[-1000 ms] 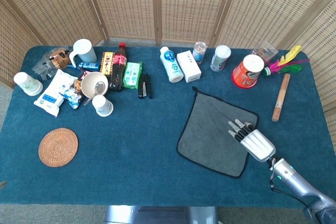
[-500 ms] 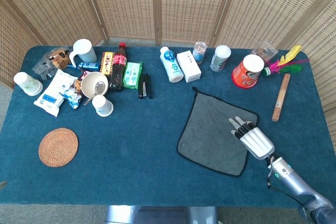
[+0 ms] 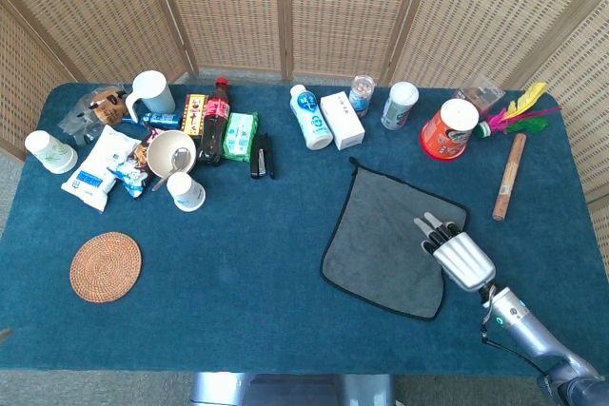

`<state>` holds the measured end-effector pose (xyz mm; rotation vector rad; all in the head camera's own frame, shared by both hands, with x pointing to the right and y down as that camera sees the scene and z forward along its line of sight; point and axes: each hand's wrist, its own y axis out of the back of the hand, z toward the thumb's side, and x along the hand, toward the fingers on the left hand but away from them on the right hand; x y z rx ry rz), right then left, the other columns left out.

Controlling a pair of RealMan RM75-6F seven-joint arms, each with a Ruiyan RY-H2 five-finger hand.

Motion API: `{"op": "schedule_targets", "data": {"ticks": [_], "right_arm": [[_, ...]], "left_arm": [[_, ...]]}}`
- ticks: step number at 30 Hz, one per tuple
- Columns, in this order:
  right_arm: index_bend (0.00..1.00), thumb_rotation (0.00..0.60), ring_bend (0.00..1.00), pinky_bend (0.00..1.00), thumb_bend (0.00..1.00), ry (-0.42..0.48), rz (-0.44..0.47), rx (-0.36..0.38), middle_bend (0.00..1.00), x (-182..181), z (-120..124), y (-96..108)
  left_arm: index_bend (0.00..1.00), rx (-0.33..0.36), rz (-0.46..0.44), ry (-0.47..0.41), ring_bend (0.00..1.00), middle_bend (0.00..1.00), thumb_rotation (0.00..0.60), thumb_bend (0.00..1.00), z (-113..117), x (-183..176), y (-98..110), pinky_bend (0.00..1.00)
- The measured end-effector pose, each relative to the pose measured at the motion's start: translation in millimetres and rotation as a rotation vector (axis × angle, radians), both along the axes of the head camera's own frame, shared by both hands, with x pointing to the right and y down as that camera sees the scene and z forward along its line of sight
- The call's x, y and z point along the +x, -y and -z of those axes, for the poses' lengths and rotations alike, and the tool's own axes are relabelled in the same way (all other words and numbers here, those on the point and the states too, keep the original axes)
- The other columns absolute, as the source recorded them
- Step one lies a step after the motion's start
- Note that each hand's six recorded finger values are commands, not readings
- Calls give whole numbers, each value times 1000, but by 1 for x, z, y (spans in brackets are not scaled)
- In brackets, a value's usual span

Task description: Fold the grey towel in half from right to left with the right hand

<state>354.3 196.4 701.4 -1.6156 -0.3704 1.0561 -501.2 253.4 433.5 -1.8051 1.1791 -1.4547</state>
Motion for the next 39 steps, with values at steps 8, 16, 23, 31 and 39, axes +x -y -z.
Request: {"op": "schedule_targets", "data": {"ticks": [8,16,23,31,39], "right_arm": [[503,600,129,376,234,24,-10,-4,158,-3,-1,0],[489,600,131,376,429,22,-12,-16,158,-2,-1,0],[504,600,138,376,474,24,-6,-13,163,-3,0,0],[583,600,158,384,477,45,7,3,195,-13,4,-1],[587,600,159,384,476,74,24,5,196,-33,6,1]], "left_arm": [[9,-3,-2,-1,0,0,600,197,0,0,0,16],[9,-3,-3,-2,0,0,600,198,0,0,0,17],[9,-6,-6,-1,0,0,600,197,-1,1,0,16],[9,-7,-6,0,0,0,600,198,-1,1,0,16],[9,-12,-10,0,0,0,600,197,-1,2,-1,17]]}}
